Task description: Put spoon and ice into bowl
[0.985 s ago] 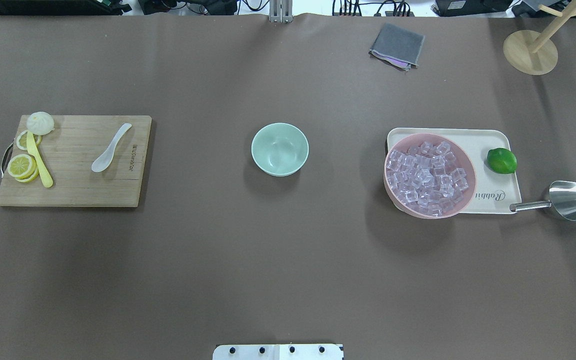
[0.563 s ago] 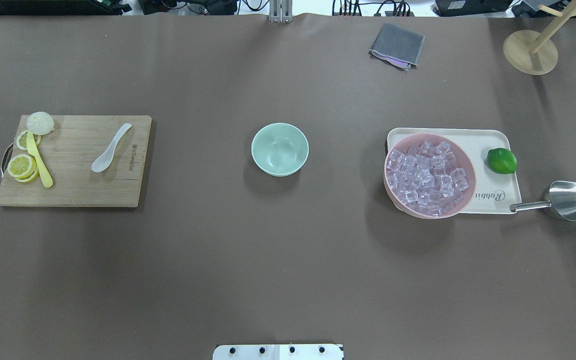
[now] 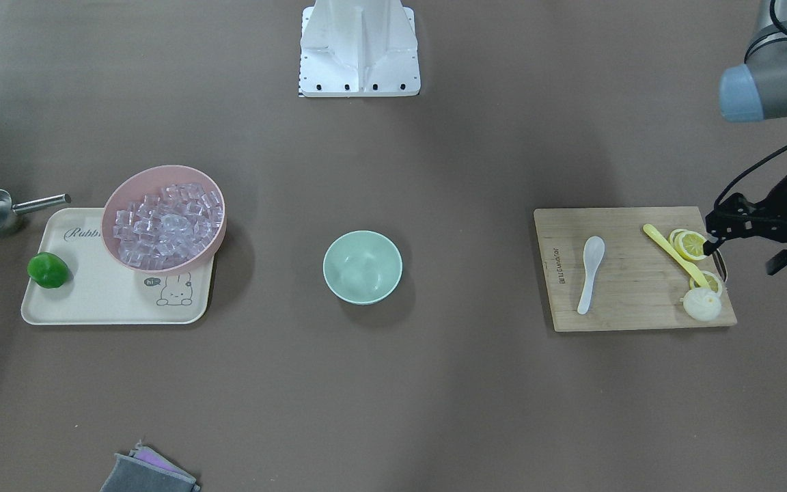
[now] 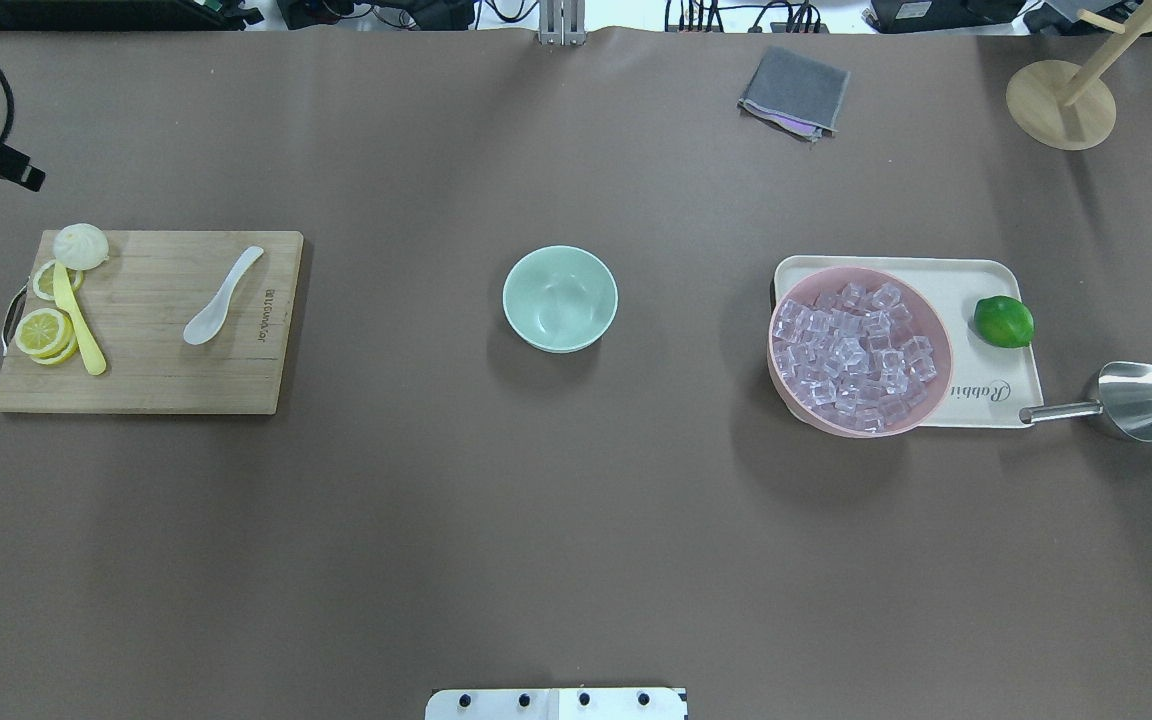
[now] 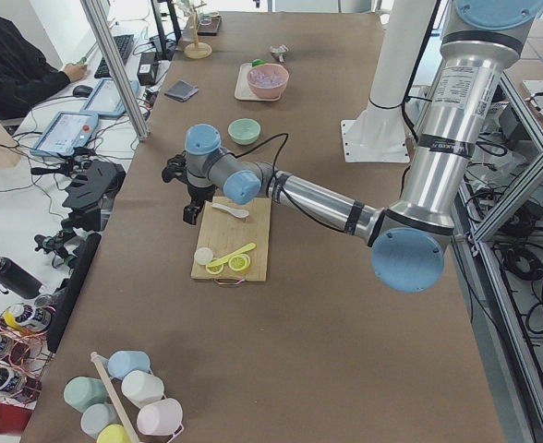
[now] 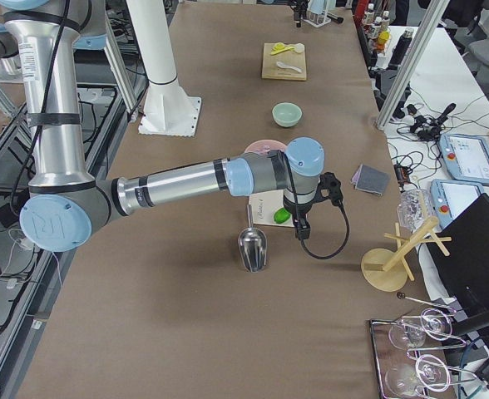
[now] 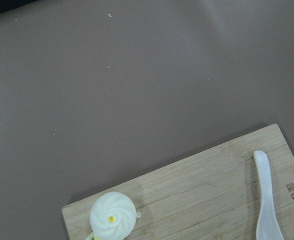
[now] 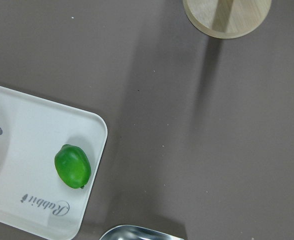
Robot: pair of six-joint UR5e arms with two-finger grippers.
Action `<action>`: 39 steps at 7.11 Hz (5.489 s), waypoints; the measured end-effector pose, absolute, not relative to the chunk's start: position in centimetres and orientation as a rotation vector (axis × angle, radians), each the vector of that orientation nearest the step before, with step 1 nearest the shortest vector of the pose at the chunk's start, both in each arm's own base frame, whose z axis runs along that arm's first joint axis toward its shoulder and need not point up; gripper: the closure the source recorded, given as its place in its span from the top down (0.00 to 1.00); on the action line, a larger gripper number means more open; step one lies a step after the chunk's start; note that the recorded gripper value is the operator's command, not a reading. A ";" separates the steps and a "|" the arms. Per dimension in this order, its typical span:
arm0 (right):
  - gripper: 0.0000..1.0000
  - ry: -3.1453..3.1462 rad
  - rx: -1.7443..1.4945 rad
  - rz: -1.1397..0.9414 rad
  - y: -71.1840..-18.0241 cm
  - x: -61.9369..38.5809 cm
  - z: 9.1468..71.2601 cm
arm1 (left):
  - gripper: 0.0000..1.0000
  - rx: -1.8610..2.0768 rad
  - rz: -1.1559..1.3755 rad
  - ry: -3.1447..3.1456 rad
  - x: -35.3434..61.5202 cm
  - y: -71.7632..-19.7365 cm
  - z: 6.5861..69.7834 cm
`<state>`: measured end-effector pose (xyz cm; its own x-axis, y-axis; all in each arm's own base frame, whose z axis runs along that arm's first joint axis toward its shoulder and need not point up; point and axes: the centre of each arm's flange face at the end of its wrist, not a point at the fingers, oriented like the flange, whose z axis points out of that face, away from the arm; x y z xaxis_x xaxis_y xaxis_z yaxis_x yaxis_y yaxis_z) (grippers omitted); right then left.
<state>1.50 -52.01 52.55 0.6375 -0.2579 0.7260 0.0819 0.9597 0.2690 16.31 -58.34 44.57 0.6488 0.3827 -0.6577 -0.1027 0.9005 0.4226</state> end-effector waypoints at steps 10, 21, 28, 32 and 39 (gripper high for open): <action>0.96 -0.962 0.277 -0.158 -46.2 -32.8 35.0 | 0.98 0.420 0.223 0.924 24.1 -58.4 44.5; 0.63 -0.894 0.245 -0.206 -44.2 -36.0 39.1 | 0.98 0.411 0.220 0.920 24.2 -58.6 45.0; 0.00 -0.916 0.260 -0.218 -44.0 -35.9 37.7 | 0.98 0.411 0.218 0.921 24.2 -58.6 45.0; 0.00 -1.030 0.302 -0.187 -44.9 -35.3 30.3 | 0.97 0.392 0.253 0.928 26.6 -57.8 44.9; 0.00 -1.079 0.367 -0.155 -48.8 -36.5 24.3 | 0.68 0.383 0.315 0.871 33.9 -56.4 45.8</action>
<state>-36.53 -48.82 24.29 0.4682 -0.3002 0.8311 -0.0537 0.9291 0.3659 33.86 -56.45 45.75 0.6055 0.4183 -0.6771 -0.1114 0.8869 0.4483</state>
